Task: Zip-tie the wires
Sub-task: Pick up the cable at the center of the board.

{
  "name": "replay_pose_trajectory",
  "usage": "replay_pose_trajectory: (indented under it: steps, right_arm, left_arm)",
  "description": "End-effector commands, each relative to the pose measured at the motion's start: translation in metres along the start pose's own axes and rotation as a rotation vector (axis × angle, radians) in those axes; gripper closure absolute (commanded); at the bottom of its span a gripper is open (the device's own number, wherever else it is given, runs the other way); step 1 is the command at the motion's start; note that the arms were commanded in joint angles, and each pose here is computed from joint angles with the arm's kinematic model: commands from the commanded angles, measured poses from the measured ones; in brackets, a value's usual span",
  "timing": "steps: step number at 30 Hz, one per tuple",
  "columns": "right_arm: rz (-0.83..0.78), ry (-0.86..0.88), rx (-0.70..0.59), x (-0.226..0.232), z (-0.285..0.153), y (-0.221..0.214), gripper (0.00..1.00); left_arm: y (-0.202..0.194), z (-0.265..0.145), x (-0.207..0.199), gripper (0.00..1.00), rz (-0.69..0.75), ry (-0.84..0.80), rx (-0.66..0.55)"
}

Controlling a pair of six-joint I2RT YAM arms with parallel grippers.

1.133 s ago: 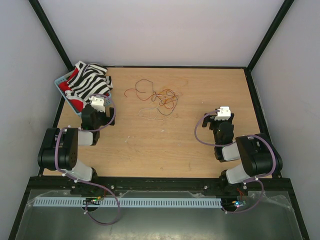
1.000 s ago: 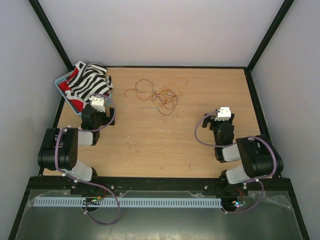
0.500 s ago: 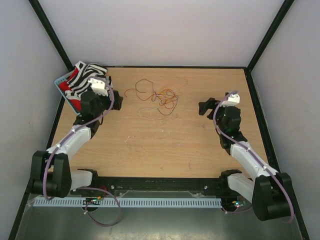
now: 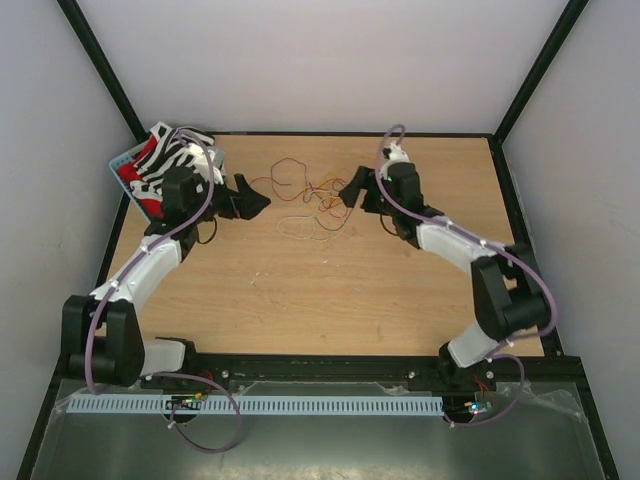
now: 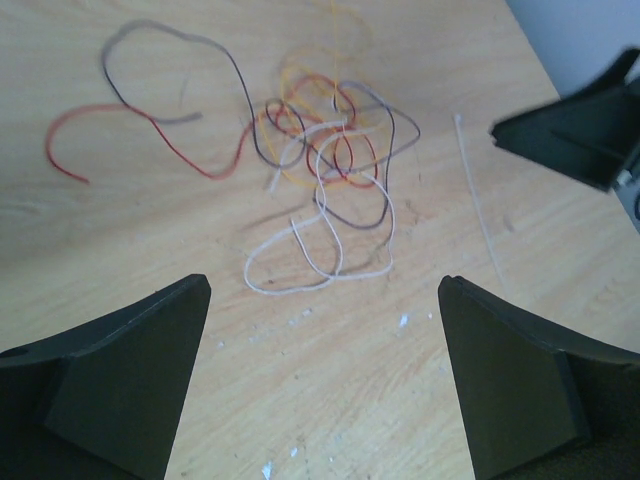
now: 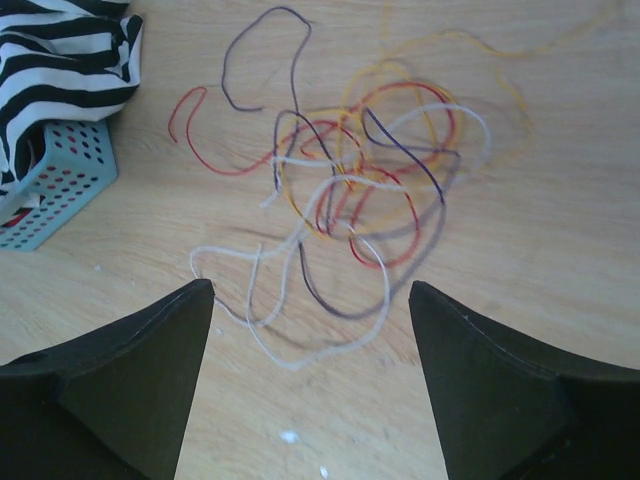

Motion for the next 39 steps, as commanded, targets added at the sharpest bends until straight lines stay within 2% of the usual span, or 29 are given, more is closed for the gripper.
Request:
replay_pose_trajectory:
  steps: [1,6,13,20,23,26,28,32,33,39]
  right_arm:
    - [-0.028,0.006,0.022,0.017,0.037,0.015,0.11]
    - [-0.122,-0.083,0.053,0.012,0.093,0.033,0.12]
    - [-0.145,-0.17,0.084,-0.001,0.157,0.041,0.15]
    - [-0.131,-0.18,0.125,-0.007,0.199,0.032,0.24]
    - [-0.14,-0.175,0.13,-0.009,0.206,0.029,0.38]
    - [-0.149,-0.168,0.127,-0.007,0.205,0.032,0.6]
    - [-0.189,-0.164,0.115,-0.004,0.198,0.041,0.75]
    - [-0.242,-0.153,0.06,0.008,0.177,0.071,0.96]
    - [-0.257,-0.148,0.039,0.013,0.169,0.082,1.0]
    - [-0.351,-0.098,-0.105,0.048,0.112,0.152,1.0]
  left_arm:
    - [-0.01,0.007,-0.003,0.01,-0.035,-0.06,0.092]
    - [-0.016,0.016,-0.002,0.01,-0.058,-0.079,0.128]
    - [-0.017,0.02,-0.001,0.01,-0.043,-0.083,0.136]
    - [-0.012,0.019,-0.004,0.01,-0.031,-0.094,0.127]
    - [-0.01,0.018,-0.007,0.01,-0.022,-0.1,0.12]
    - [-0.007,0.017,-0.008,0.01,-0.012,-0.103,0.113]
    - [-0.006,0.016,-0.01,0.01,-0.007,-0.107,0.109]
    - [0.001,0.013,-0.013,0.01,0.018,-0.109,0.086]
    - [0.005,0.011,-0.015,0.01,0.027,-0.106,0.072]
    - [0.05,-0.009,-0.039,0.01,0.075,-0.101,-0.099]
Point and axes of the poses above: each gripper's point midway between its finger pads, its own z axis out along the fingers, its own x axis along the line the jaws close on, y = z × x, the point moved 4 cm from there along -z, back along the fingers, and after that the axes turned 7 degrees about -z, right-handed, at the moved point
